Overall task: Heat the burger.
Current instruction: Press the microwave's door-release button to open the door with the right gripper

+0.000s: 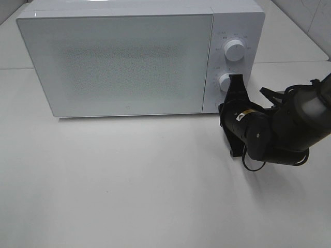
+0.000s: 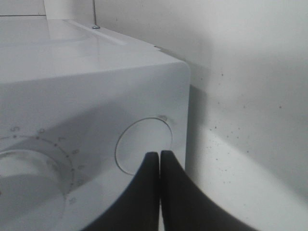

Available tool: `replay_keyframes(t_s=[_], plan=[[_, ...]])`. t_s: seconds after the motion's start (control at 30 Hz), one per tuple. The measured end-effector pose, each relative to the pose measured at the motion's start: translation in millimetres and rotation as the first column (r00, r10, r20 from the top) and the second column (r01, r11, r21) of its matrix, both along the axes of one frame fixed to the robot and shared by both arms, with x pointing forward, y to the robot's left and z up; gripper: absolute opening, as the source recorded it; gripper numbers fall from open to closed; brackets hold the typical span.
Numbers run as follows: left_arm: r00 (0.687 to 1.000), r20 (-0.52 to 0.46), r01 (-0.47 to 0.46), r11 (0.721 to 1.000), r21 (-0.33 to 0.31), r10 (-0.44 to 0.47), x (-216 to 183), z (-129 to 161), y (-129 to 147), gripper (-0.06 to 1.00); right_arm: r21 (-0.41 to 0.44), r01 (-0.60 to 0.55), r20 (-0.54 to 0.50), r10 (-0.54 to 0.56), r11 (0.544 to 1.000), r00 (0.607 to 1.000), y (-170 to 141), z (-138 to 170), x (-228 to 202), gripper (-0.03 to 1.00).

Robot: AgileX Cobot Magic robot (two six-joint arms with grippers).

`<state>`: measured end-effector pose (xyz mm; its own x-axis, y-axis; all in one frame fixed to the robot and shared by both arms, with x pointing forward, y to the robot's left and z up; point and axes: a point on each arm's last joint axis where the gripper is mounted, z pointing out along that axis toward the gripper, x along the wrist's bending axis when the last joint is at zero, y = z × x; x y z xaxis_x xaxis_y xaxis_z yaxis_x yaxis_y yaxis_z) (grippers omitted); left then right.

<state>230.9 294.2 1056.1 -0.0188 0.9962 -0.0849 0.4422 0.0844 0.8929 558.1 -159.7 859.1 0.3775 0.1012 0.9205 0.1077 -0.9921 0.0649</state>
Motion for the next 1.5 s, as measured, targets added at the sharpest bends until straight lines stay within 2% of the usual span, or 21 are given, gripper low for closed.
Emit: replay_keyframes(t_s=[0.37,0.67,1.0,1.5], plan=[[1.000,0.000,0.000,1.000,0.000,0.000,0,0,0,0.99,-0.037,0.015,0.012,-0.014,0.999,1.000,-8,3,11,0.00],[1.000,0.000,0.000,1.000,0.000,0.000,0,0,0,0.99,-0.035,0.010,0.012,-0.009,0.999,1.000,-6,3,15,0.00],[1.000,0.000,0.000,1.000,0.000,0.000,0,0,0,0.99,-0.066,0.017,0.063,-0.012,0.998,0.998,-6,-4,17,0.00],[1.000,0.000,0.000,1.000,0.000,0.000,0,0,0,0.99,-0.052,0.056,0.070,-0.053,0.997,0.996,0,-7,26,0.00]])
